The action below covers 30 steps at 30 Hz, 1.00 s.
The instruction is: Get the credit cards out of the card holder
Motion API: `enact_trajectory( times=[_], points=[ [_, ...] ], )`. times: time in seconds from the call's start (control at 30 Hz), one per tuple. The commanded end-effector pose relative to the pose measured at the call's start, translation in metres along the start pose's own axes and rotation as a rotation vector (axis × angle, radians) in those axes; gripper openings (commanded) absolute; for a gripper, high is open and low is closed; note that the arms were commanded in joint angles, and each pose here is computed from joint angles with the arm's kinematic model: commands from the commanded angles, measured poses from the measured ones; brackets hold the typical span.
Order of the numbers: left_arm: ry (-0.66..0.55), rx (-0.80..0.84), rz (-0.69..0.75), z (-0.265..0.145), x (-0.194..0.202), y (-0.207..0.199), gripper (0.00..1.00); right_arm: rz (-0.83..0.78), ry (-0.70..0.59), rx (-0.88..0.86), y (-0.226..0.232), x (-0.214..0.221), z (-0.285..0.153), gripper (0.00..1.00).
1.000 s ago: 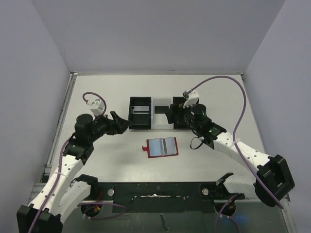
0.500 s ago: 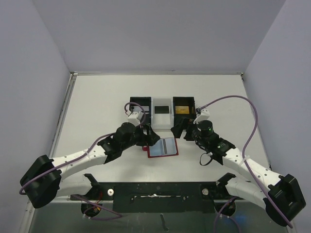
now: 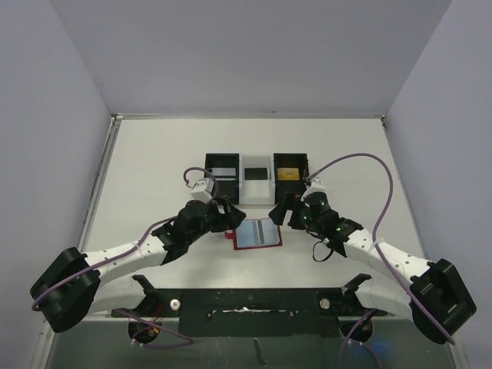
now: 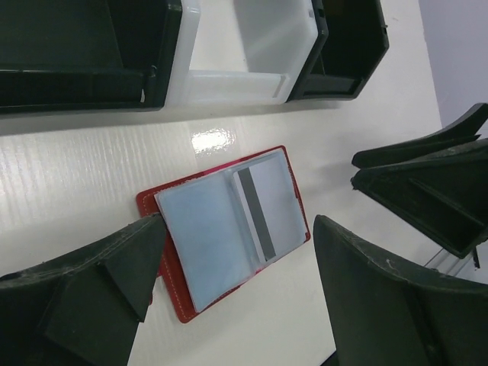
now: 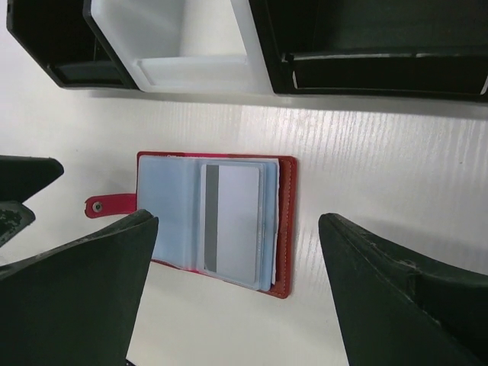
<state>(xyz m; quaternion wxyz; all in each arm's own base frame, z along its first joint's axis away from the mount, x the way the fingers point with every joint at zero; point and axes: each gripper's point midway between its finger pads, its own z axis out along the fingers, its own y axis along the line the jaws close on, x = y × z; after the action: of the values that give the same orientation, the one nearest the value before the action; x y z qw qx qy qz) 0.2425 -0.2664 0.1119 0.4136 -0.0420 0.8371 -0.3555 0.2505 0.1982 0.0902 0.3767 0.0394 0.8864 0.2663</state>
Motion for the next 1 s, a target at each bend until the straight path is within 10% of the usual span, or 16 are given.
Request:
enact_trajectory(
  times=[0.0, 0.97],
  points=[
    [-0.011, 0.105, -0.066, 0.006, -0.024, -0.029, 0.77, 0.020, 0.011, -0.081, 0.017, -0.003, 0.004, 0.89],
    [0.251, 0.223, -0.082, 0.036, 0.039, -0.047, 0.43, 0.074, 0.246, -0.080, 0.008, 0.045, 0.044, 0.27]
  ],
)
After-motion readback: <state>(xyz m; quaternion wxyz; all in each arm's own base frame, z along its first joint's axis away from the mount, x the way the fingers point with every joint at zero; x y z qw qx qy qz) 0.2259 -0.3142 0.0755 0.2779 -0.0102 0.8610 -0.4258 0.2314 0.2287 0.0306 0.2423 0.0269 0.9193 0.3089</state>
